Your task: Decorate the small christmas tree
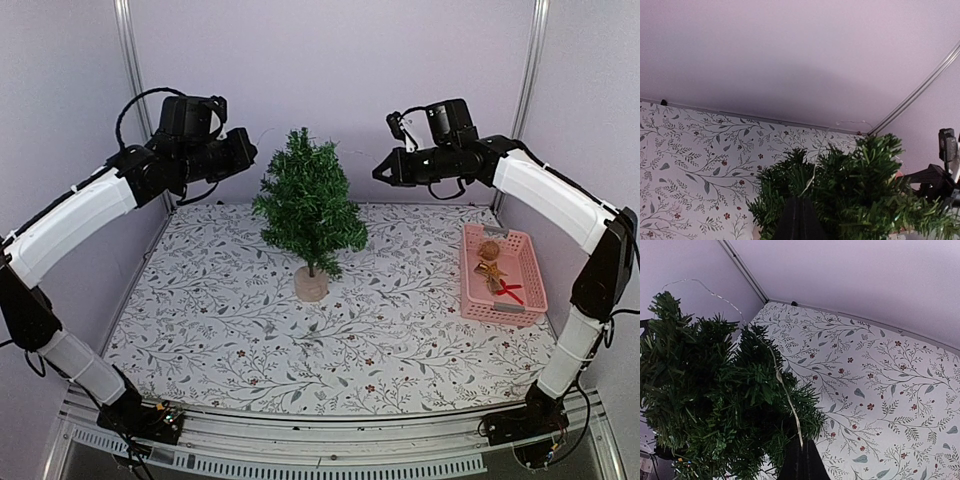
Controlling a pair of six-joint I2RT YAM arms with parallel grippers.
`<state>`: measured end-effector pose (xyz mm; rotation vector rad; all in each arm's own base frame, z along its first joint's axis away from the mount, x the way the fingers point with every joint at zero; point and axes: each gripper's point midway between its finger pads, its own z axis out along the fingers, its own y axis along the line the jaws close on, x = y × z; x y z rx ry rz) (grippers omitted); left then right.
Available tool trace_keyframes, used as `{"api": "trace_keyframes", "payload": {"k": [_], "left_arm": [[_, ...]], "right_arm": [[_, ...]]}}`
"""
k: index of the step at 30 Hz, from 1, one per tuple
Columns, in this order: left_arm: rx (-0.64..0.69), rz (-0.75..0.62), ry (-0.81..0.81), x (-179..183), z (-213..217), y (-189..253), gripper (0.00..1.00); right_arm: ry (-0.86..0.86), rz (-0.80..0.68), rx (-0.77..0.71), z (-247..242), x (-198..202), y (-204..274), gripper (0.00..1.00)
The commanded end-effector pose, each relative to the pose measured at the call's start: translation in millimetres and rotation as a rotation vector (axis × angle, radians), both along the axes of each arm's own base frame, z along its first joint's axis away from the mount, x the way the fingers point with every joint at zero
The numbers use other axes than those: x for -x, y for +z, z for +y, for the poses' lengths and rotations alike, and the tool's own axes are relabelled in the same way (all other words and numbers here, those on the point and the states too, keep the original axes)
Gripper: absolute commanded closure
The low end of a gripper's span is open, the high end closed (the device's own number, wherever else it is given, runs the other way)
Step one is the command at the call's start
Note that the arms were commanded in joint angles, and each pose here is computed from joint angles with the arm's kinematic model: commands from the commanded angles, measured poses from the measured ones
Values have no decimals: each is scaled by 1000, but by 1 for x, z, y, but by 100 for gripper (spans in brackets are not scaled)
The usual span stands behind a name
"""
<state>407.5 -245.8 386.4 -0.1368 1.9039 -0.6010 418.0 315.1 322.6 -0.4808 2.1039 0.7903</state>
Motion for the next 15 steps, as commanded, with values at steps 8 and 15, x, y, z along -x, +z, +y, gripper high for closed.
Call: {"api": "trace_keyframes", "payload": {"k": [8, 15], "left_arm": [[-34, 182, -188, 48, -31, -51, 100], [-18, 211, -243, 43, -55, -77, 100]], "right_arm": [[111, 63, -4, 7, 21, -11, 100], [154, 78, -24, 12, 32, -10, 100]]}}
